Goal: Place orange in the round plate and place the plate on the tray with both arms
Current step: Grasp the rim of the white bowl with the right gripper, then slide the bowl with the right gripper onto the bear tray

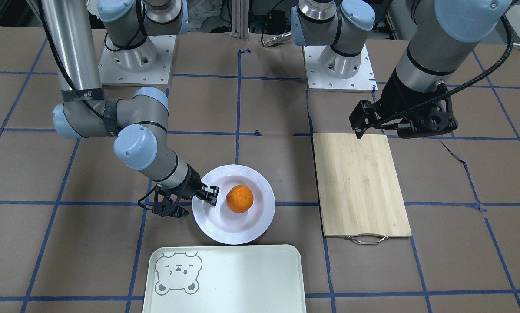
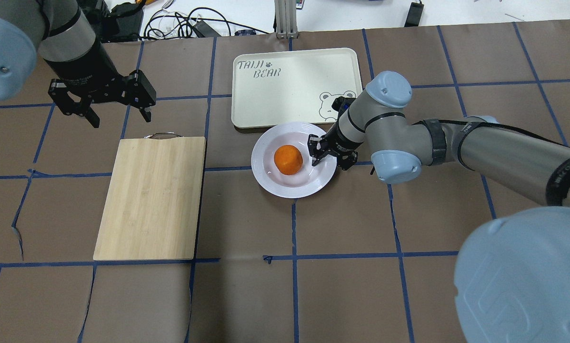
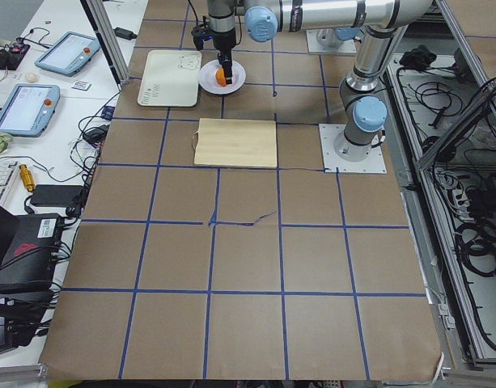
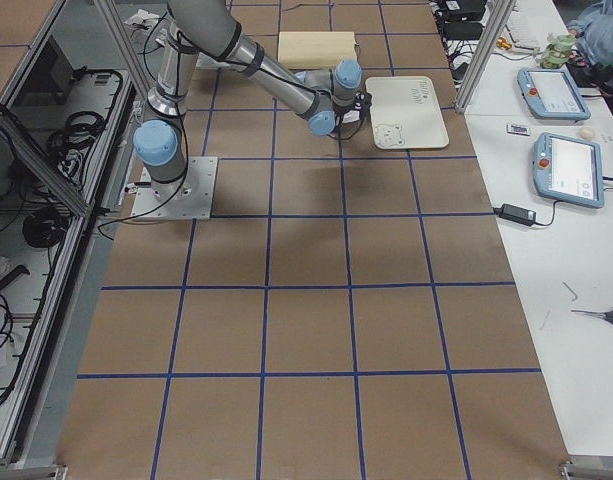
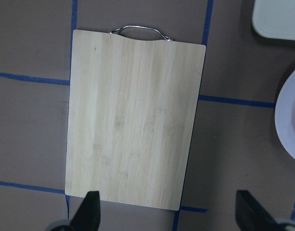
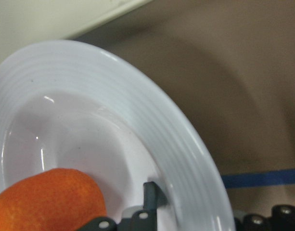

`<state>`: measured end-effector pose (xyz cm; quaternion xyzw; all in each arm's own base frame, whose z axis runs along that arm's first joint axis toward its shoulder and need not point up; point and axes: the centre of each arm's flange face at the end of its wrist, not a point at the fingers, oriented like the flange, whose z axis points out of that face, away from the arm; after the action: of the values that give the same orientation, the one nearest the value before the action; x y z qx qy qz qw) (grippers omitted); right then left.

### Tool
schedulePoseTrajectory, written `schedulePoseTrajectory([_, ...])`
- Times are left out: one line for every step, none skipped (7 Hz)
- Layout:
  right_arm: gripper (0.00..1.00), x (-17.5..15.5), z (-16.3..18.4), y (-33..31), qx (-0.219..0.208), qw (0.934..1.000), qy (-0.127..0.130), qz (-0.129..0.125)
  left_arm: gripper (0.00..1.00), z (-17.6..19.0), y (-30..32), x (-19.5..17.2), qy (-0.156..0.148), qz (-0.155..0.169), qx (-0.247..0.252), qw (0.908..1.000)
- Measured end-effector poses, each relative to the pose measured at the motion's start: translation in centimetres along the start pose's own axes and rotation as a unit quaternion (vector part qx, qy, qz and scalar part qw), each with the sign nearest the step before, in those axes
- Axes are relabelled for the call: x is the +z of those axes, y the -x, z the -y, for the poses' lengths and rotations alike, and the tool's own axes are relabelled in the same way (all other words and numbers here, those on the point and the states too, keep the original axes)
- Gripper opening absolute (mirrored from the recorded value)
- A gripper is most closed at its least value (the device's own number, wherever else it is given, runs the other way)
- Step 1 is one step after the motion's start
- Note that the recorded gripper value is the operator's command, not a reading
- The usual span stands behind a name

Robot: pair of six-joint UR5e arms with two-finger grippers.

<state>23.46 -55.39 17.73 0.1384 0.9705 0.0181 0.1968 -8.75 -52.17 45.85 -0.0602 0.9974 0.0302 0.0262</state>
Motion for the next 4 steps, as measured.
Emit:
schedulePoseTrajectory([0.00, -0.7, 0.0, 0.2, 0.006, 1.0000, -0.005, 0.003, 1.00, -0.1, 0.0, 0.2, 0.002, 0.000, 0.000, 1.0000])
schedulePoseTrajectory([0.00, -1.4, 0.1, 0.3, 0.010, 0.9999, -0.011, 0.006, 1.00, -0.1, 0.0, 0.5, 0.004, 0.000, 0.000, 1.0000])
schedulePoseTrajectory([0.00, -2.2, 0.3, 0.4, 0.011, 0.9997, -0.017, 0.009, 1.00, -0.1, -0.1, 0.7, 0.004, 0.000, 0.000, 1.0000])
schedulePoseTrajectory([0.00, -3.2, 0.8, 0.5, 0.011, 0.9995, -0.027, 0.014, 1.00, -0.1, -0.1, 0.8, 0.003, 0.000, 0.000, 1.0000])
